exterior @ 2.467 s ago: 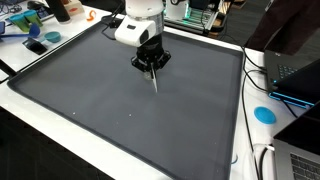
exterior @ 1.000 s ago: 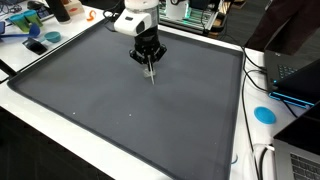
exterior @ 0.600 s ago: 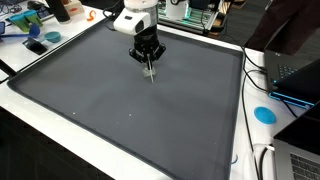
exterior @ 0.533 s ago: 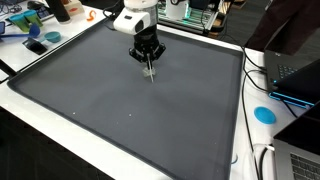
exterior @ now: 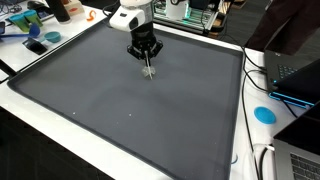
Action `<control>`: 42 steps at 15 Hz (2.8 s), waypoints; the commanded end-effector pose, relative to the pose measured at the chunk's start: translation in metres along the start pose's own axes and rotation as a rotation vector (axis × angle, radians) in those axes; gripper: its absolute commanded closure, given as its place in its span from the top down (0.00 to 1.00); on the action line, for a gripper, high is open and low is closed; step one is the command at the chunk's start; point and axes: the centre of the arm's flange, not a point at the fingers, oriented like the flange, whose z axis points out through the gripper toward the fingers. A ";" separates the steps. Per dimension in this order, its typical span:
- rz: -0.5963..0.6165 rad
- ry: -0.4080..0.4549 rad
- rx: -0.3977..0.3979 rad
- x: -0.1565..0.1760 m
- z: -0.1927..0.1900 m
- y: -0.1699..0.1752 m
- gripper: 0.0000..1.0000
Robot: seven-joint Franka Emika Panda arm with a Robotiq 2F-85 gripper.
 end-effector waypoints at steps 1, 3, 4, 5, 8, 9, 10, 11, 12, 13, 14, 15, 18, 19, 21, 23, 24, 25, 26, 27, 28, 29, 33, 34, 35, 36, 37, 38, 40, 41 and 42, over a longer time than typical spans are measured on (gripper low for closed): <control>0.013 -0.107 0.061 -0.055 0.054 0.004 0.01; 0.022 -0.115 0.058 -0.059 0.053 0.006 0.01; 0.025 -0.119 0.057 -0.062 0.054 0.006 0.01; 0.028 -0.121 0.058 -0.064 0.055 0.007 0.01; 0.033 -0.127 0.059 -0.069 0.057 0.009 0.01; 0.035 -0.130 0.060 -0.070 0.057 0.009 0.01; 0.037 -0.131 0.062 -0.071 0.057 0.010 0.01; 0.041 -0.129 0.064 -0.072 0.058 0.010 0.01; 0.042 -0.123 0.066 -0.072 0.060 0.010 0.01; 0.044 -0.122 0.065 -0.071 0.061 0.009 0.01; 0.043 -0.119 0.067 -0.068 0.063 0.009 0.01; 0.044 -0.115 0.066 -0.066 0.064 0.008 0.01; 0.043 -0.107 0.051 -0.060 0.067 0.007 0.01; 0.044 -0.106 0.030 -0.057 0.068 0.007 0.01; 0.041 -0.102 -0.009 -0.053 0.068 0.009 0.01; 0.040 -0.097 -0.044 -0.049 0.065 0.009 0.01; 0.040 -0.098 -0.060 -0.047 0.064 0.009 0.01; 0.040 -0.096 -0.076 -0.046 0.062 0.009 0.01; 0.042 -0.095 -0.086 -0.045 0.061 0.008 0.01; 0.045 -0.094 -0.097 -0.044 0.058 0.008 0.01; 0.047 -0.094 -0.103 -0.043 0.056 0.007 0.01; 0.051 -0.094 -0.113 -0.042 0.053 0.007 0.01; 0.064 -0.089 -0.151 -0.041 0.043 0.007 0.01; 0.067 -0.091 -0.163 -0.041 0.042 0.008 0.01; 0.073 -0.092 -0.185 -0.042 0.041 0.010 0.01; 0.078 -0.088 -0.195 -0.042 0.041 0.010 0.01; 0.085 -0.080 -0.211 -0.042 0.039 0.010 0.01; 0.090 -0.076 -0.222 -0.042 0.037 0.010 0.01; 0.099 -0.072 -0.232 -0.043 0.034 0.009 0.01; 0.105 -0.074 -0.244 -0.043 0.034 0.009 0.01; 0.114 -0.072 -0.253 -0.043 0.031 0.011 0.01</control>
